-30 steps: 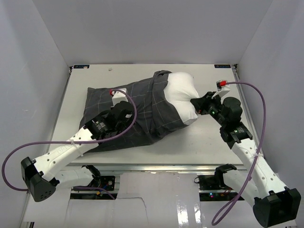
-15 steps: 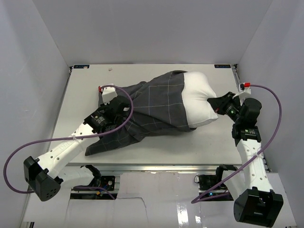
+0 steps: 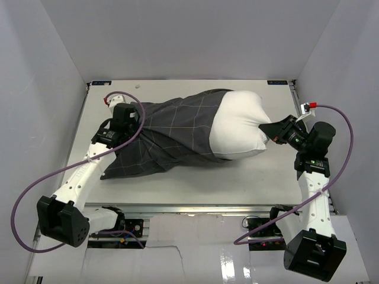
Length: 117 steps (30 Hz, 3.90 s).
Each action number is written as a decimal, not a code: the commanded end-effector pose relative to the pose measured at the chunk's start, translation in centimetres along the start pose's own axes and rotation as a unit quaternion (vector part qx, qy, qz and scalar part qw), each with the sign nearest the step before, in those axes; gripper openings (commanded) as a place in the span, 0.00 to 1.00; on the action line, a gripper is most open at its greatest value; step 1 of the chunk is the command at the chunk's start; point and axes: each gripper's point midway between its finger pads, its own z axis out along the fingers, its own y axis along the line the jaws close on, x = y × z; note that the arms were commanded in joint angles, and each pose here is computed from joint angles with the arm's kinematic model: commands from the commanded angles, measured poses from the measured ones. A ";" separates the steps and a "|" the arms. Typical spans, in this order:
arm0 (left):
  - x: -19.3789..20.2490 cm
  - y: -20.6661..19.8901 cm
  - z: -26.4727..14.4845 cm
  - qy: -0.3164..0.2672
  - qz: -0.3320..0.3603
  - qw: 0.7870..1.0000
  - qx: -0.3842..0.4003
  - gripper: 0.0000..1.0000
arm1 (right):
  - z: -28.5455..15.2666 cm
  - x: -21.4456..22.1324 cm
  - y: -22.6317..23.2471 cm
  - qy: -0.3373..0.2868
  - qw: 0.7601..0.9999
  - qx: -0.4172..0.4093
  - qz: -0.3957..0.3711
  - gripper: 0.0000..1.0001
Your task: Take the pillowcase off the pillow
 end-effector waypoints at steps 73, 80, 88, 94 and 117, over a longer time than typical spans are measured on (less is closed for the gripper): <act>-6.2 7.2 -1.6 -0.042 -0.181 0.971 0.153 0.62 | -2.4 -7.9 -2.5 -0.128 0.989 0.052 -0.053 0.08; -1.0 3.7 -5.9 -0.018 -0.144 0.960 0.240 0.77 | -2.5 -6.9 -2.4 -0.126 0.990 0.041 -0.053 0.08; 3.9 1.9 -5.9 0.042 -0.108 0.958 0.261 0.82 | -2.5 -6.6 -2.2 -0.124 0.990 0.037 -0.053 0.08; 7.8 -0.6 -4.3 0.108 -0.070 0.955 0.267 0.81 | -2.6 -6.5 -2.2 -0.125 0.990 0.038 -0.056 0.08; -10.2 10.3 -5.8 -0.200 -0.079 0.968 -0.132 0.00 | -3.4 -8.6 -2.3 -0.165 0.981 0.078 -0.070 0.08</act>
